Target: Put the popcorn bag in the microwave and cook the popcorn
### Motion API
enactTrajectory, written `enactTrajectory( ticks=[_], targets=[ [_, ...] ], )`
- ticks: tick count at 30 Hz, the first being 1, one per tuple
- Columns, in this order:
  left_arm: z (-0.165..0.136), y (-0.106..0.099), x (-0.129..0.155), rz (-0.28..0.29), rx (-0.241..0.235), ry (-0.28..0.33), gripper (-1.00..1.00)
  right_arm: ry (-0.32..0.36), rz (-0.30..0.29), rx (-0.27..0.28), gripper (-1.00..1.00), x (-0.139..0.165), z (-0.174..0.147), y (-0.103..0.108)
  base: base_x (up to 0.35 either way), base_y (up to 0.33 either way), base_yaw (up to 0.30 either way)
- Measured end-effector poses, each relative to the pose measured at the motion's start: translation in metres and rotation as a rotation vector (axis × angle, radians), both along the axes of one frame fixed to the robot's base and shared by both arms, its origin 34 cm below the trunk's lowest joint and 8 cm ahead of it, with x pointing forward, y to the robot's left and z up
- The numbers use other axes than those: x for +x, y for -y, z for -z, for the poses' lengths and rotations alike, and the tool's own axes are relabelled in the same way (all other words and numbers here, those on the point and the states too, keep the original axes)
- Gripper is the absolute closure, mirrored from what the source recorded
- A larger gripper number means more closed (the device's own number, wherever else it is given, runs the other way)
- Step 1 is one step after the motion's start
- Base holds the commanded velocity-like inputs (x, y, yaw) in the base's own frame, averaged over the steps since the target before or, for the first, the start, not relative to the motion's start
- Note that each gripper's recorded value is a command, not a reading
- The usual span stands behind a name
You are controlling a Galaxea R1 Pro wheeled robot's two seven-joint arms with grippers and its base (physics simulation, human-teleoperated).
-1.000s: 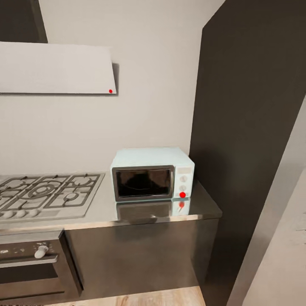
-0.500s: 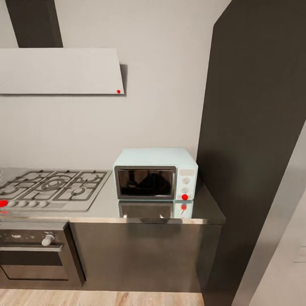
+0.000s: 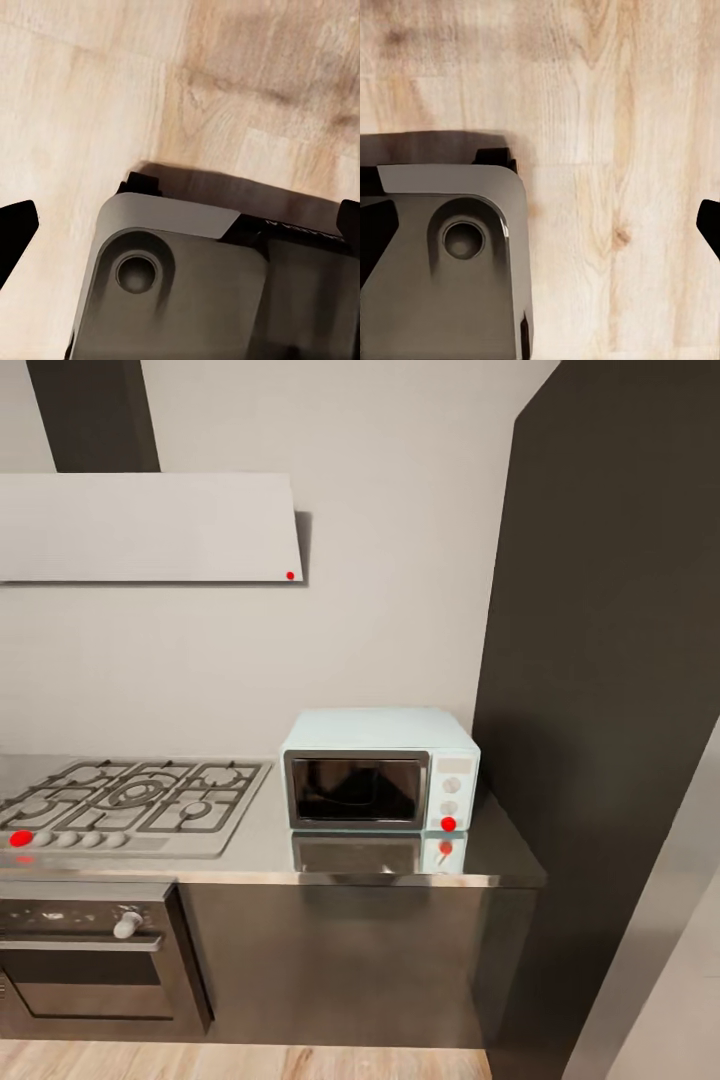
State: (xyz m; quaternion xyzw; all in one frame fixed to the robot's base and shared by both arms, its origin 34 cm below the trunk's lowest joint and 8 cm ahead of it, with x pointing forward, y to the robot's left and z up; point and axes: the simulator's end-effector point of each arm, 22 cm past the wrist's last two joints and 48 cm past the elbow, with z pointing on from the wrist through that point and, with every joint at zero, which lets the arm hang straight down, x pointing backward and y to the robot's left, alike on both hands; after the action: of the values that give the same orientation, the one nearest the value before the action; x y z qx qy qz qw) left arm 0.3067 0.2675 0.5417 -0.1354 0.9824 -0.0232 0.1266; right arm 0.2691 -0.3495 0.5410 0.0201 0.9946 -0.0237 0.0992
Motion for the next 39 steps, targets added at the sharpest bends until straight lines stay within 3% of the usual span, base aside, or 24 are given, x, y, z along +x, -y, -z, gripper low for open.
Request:
enactTrajectory(
  ticks=[27, 30, 32, 36, 38, 39],
  targets=[
    [0.0, 0.0, 0.0, 0.0, 0.0, 0.0, -1.0, -0.002, -0.003, 0.016, -1.0, 0.0, 0.001, -0.011, 0.0, 0.013, 0.0],
    [0.0, 0.0, 0.001, 0.0, 0.0, 0.002, -1.0, 0.043, -0.025, 0.071, -1.0, 0.019, 0.001, -0.053, 0.0, 0.0, 0.0],
    [0.0, 0.0, 0.001, 0.001, 0.0, 0.002, -1.0, 0.1, -0.039, 0.07, -1.0, 0.046, -0.005, -0.061, 0.0, 0.0, 0.0],
    [0.0, 0.0, 0.001, 0.0, 0.0, 0.002, -1.0, 0.239, -0.166, 0.032, -1.0, 0.132, -0.037, -0.08, 0.0, 0.0, 0.0],
    [0.0, 0.0, 0.001, 0.0, 0.0, 0.002, -1.0, 0.277, -0.181, 0.023, -1.0, 0.164, -0.055, -0.089, 0.0, 0.0, 0.0],
    [0.0, 0.0, 0.001, 0.0, 0.001, 0.002, -1.0, 0.314, -0.179, 0.022, -1.0, 0.196, -0.078, -0.101, 0.0, 0.0, 0.0]
  ],
)
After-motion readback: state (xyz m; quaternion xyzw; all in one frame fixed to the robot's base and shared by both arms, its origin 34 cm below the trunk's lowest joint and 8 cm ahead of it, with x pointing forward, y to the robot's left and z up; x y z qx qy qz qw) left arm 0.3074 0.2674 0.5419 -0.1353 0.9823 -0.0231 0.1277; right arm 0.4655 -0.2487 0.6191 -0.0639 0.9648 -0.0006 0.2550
